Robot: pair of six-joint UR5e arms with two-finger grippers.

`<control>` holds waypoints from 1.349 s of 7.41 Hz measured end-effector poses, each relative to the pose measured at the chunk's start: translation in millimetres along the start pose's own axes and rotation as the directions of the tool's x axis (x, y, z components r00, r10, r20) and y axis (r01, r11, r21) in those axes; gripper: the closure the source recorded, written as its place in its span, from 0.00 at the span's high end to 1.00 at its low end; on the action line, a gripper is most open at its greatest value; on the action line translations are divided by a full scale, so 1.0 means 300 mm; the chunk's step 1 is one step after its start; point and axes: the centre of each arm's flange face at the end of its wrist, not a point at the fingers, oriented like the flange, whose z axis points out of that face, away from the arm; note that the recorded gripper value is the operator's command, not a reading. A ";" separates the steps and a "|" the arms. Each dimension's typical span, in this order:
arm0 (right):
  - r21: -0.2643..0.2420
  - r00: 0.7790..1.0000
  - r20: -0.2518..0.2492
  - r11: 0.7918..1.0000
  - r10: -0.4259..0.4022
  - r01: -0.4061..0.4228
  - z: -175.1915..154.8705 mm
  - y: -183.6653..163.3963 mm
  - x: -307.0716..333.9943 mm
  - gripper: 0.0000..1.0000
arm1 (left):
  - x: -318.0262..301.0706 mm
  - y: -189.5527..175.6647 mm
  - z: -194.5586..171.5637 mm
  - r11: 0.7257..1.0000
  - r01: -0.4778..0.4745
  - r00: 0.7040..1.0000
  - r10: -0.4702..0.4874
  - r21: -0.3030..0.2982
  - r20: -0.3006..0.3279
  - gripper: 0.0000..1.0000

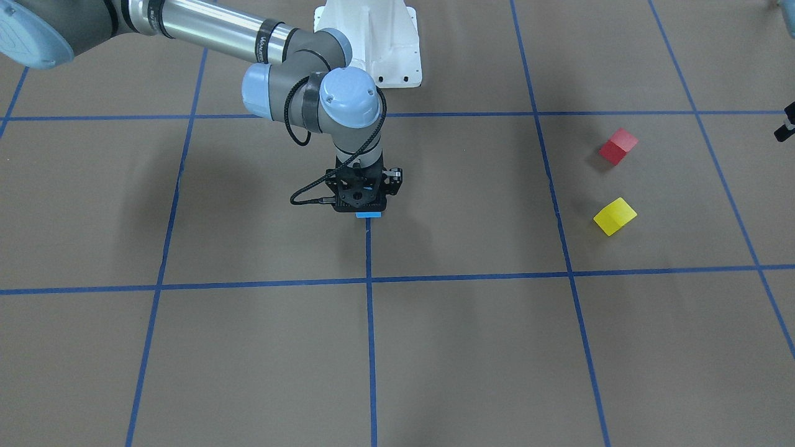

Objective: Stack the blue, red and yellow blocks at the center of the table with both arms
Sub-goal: 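Lower the blue cube onto the center grid crossing and open the right gripper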

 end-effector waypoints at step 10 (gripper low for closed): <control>-0.007 1.000 -0.016 1.000 0.003 -0.003 0.028 -0.004 -0.007 0.29 | 0.006 0.000 -0.005 1.000 -0.003 1.000 0.003 0.003 -0.001 1.00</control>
